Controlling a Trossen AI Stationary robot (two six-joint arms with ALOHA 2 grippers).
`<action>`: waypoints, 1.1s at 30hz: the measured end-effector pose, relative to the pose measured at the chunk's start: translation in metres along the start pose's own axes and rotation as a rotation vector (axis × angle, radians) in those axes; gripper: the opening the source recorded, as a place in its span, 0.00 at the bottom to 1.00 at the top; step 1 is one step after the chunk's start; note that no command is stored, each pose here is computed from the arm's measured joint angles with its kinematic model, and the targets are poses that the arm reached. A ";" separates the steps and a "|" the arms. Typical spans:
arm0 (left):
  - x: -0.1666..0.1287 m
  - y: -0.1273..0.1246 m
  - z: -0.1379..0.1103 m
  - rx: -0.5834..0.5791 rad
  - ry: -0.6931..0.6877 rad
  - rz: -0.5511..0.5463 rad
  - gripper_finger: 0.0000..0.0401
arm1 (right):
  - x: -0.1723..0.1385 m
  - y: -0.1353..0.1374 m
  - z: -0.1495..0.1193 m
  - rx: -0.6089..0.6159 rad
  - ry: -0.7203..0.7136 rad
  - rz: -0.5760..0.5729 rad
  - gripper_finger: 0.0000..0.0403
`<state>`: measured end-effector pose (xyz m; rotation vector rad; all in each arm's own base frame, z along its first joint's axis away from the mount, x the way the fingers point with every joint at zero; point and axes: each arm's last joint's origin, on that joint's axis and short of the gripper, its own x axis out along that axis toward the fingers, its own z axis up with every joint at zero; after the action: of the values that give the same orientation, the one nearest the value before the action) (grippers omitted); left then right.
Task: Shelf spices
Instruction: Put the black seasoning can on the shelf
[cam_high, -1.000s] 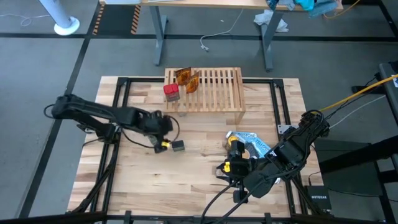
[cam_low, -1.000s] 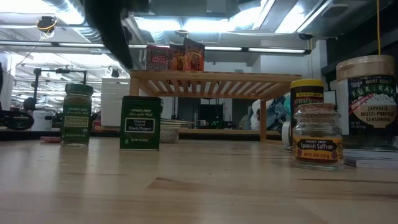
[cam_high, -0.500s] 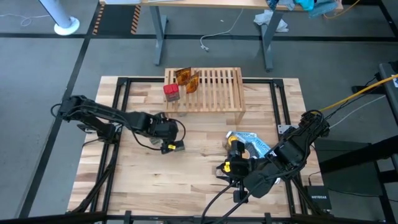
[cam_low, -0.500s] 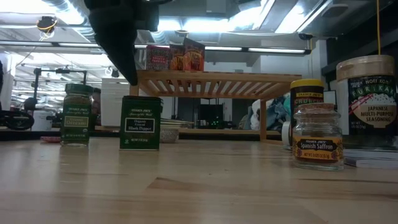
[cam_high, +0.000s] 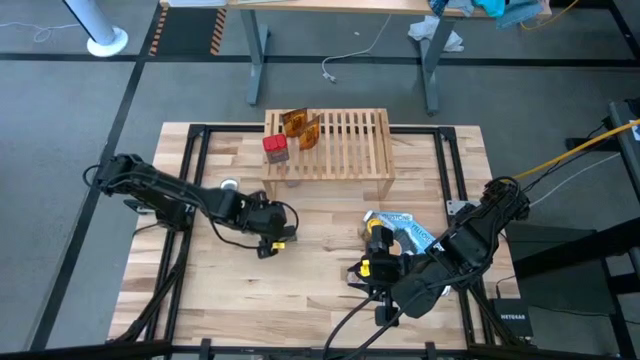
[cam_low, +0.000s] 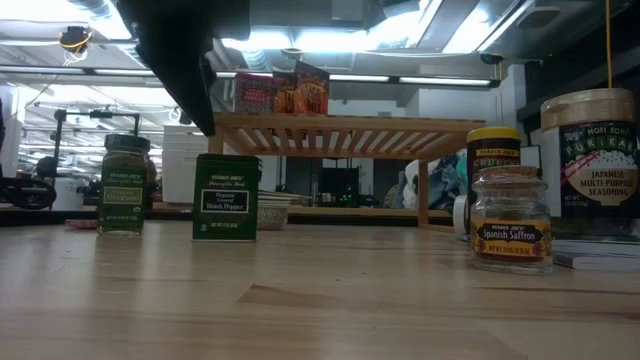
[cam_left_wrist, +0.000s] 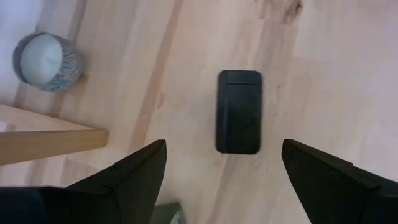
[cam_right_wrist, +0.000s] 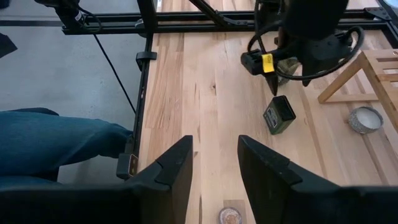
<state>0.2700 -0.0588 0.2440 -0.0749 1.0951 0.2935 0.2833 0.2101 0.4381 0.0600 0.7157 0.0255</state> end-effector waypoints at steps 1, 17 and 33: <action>0.000 -0.001 0.000 0.004 -0.002 -0.003 0.78 | 0.000 0.000 0.000 0.000 0.000 0.000 0.33; 0.014 -0.011 -0.011 0.027 -0.005 -0.018 0.78 | 0.000 0.001 0.002 0.012 -0.021 0.012 0.33; 0.035 -0.009 -0.015 0.011 -0.083 -0.035 0.78 | 0.000 0.001 0.002 0.011 -0.020 0.011 0.33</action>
<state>0.2743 -0.0639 0.2049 -0.0715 1.0118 0.2567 0.2847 0.2110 0.4398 0.0752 0.6954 0.0316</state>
